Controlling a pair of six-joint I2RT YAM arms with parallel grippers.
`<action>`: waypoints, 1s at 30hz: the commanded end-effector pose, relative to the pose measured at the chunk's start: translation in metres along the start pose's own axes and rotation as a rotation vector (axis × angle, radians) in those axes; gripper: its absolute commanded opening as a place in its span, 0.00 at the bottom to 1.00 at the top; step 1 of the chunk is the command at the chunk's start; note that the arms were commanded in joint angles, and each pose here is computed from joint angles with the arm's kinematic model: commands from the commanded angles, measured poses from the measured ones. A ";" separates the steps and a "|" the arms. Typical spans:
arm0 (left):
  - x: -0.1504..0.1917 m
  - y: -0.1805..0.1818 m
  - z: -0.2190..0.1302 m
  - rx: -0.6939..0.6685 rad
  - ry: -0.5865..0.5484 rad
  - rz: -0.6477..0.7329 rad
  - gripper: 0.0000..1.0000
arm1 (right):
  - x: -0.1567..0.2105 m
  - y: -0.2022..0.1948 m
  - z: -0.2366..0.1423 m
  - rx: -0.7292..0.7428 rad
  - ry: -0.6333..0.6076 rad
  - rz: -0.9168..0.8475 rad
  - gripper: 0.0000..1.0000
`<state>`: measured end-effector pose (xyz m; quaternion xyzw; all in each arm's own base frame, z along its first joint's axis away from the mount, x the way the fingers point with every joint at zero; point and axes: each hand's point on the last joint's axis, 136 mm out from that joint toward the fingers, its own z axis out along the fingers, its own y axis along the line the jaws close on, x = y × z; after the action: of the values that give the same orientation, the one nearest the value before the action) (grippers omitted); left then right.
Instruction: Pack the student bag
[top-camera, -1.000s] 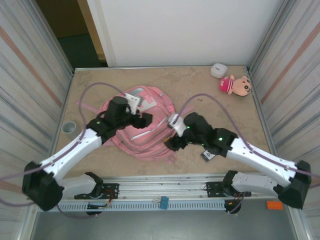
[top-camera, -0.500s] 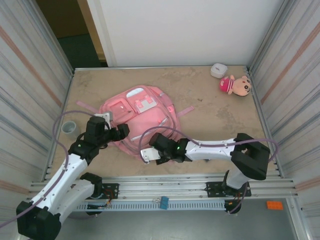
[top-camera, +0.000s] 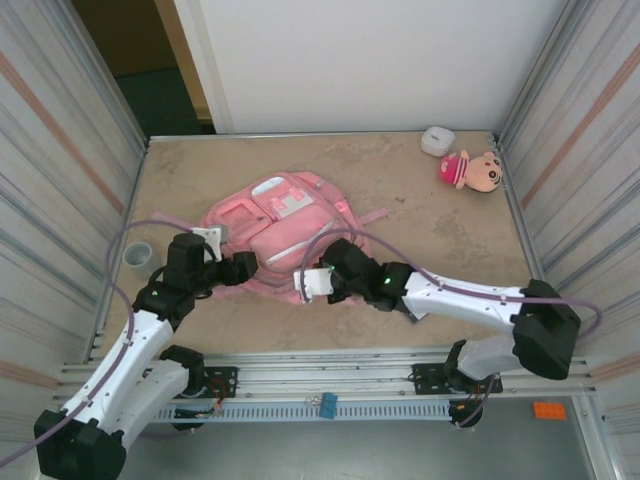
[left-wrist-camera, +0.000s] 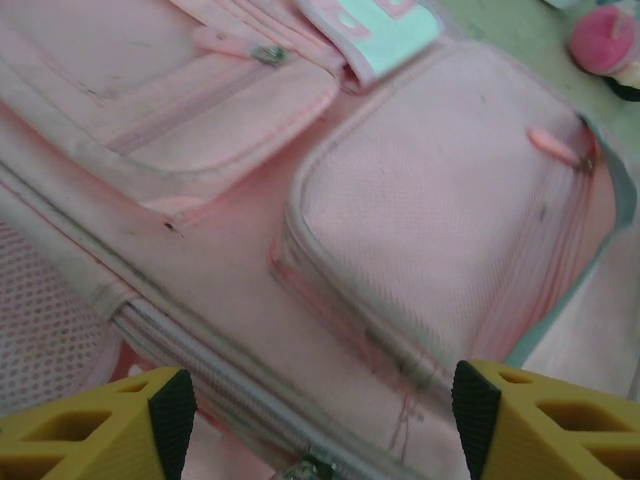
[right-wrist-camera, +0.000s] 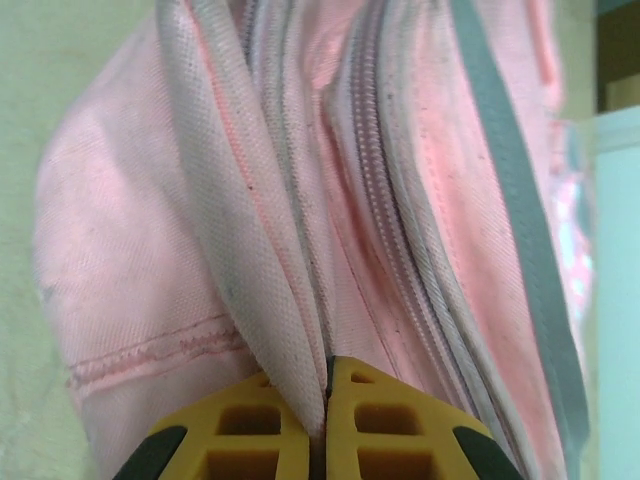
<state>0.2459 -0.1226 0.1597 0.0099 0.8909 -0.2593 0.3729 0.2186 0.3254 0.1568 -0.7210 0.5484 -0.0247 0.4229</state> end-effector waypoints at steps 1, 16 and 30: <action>0.011 -0.010 -0.002 0.087 0.016 -0.054 0.70 | -0.016 -0.038 -0.024 0.069 -0.072 0.057 0.00; 0.032 -0.004 0.014 0.188 -0.074 -0.204 0.62 | -0.012 -0.061 -0.032 0.079 -0.116 0.100 0.00; 0.025 -0.031 0.016 0.336 -0.059 -0.094 0.14 | 0.001 -0.088 -0.028 0.120 -0.089 0.260 0.00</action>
<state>0.2336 -0.1563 0.1327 -0.0058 0.8389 -0.4045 0.3643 0.2475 0.3014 0.1779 -0.6819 0.6016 0.0236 0.4154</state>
